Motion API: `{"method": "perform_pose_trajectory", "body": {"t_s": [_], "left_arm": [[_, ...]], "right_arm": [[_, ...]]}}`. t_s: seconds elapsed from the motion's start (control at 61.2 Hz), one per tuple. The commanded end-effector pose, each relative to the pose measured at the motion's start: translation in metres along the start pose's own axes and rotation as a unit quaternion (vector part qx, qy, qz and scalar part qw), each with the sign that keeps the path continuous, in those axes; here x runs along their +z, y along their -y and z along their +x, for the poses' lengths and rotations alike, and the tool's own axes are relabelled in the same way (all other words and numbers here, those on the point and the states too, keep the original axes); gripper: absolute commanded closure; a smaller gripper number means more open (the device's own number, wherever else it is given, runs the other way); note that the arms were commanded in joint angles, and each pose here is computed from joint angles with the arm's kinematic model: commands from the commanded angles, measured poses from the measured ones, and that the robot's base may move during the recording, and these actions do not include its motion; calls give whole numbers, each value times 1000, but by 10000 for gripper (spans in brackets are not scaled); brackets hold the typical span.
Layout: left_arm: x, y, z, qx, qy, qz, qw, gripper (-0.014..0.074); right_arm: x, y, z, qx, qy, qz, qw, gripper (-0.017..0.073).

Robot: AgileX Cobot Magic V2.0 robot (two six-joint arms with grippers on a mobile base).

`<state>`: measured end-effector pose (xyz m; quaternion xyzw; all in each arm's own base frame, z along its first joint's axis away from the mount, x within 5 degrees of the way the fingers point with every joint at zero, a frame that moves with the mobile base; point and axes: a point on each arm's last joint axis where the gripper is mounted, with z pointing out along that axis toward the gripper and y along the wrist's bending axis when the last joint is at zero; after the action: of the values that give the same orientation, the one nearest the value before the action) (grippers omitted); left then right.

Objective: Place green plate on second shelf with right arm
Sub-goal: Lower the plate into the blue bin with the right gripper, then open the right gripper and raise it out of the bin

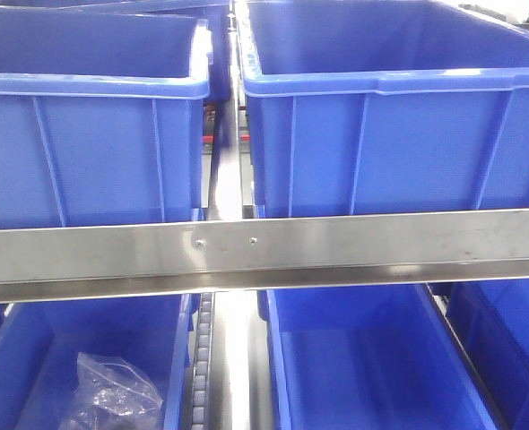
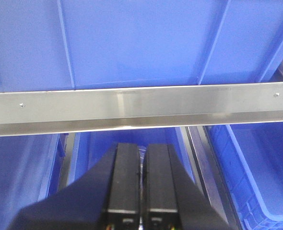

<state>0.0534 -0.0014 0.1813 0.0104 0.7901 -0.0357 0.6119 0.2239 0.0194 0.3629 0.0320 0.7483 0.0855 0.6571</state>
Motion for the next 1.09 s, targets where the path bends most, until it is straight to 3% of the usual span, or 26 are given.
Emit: {"method": "perform_pose_trajectory", "body": {"t_s": [0.0, 0.114, 0.327, 1.078], "left_arm": [[2, 1, 3, 3, 28, 11, 1000, 470], [2, 1, 3, 3, 28, 11, 1000, 470], [2, 1, 3, 3, 28, 11, 1000, 470], [2, 1, 3, 3, 28, 11, 1000, 470]], "right_arm": [[-37, 0, -5, -20, 93, -10, 995, 505], [-66, 5, 23, -37, 99, -12, 994, 505], [-82, 9, 50, -37, 88, -10, 995, 505], [-83, 10, 54, -37, 76, -8, 996, 505]]}}
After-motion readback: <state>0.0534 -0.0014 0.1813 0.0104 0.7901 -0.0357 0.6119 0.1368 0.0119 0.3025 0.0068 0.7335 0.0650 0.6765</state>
